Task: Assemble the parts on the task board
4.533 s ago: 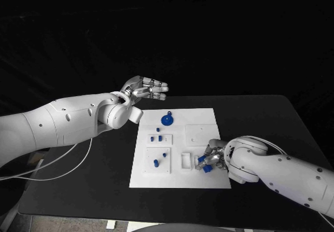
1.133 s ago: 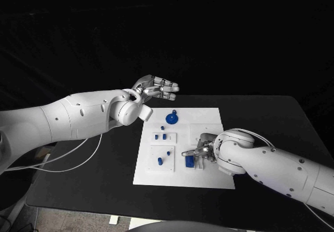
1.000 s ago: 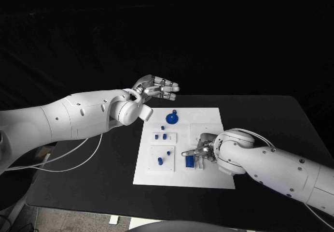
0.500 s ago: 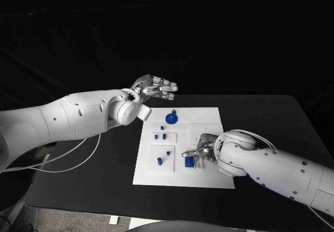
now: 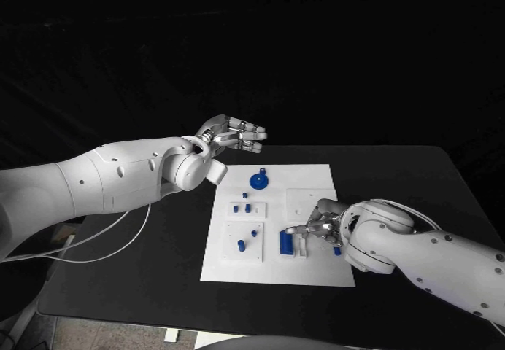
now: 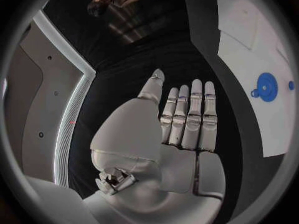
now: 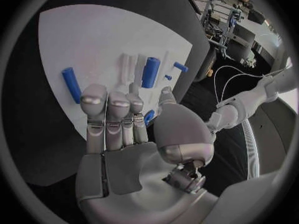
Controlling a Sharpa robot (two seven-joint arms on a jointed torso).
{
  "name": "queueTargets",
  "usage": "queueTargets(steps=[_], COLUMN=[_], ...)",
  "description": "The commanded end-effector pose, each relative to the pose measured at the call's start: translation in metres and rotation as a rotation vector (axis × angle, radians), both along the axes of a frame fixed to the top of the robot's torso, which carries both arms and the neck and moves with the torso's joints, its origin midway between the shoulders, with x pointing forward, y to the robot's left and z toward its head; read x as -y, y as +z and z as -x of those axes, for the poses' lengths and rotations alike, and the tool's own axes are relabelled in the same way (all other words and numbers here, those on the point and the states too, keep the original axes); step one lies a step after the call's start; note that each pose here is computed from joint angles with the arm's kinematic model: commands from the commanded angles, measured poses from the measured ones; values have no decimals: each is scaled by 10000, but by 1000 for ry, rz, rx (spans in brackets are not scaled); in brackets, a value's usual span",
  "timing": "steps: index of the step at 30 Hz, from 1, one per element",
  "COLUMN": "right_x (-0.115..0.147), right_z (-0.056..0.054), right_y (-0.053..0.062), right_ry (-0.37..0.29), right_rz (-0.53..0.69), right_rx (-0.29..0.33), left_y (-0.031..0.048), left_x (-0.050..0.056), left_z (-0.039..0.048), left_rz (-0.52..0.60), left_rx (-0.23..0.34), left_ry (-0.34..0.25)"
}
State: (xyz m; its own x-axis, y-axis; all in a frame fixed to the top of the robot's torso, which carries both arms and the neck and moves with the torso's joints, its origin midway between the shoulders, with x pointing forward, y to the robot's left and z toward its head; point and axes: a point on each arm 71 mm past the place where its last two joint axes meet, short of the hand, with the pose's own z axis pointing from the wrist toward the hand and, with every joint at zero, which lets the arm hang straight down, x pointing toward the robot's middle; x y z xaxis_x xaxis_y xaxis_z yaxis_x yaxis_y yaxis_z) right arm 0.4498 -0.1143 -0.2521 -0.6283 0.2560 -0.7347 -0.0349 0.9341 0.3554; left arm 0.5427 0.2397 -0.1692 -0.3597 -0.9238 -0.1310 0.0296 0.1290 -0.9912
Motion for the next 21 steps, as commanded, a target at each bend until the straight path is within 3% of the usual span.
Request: queueTargets(steps=[1, 8, 11, 21], right_x=[17, 207, 370, 855], right_z=[-12, -81, -119, -134], right_y=[69, 250, 300, 240], right_ry=[-22, -65, -68, -54], right_rz=[-65, -109, -80, 112], right_rx=[41, 76, 60, -61], left_y=[14, 11, 12, 23], left_x=[2, -11, -10, -42], left_z=[-2, -1, 2, 25], left_rz=[0, -1, 0, 2], left_rx=[9, 9, 10, 23], left_ry=[-4, -2, -3, 2])
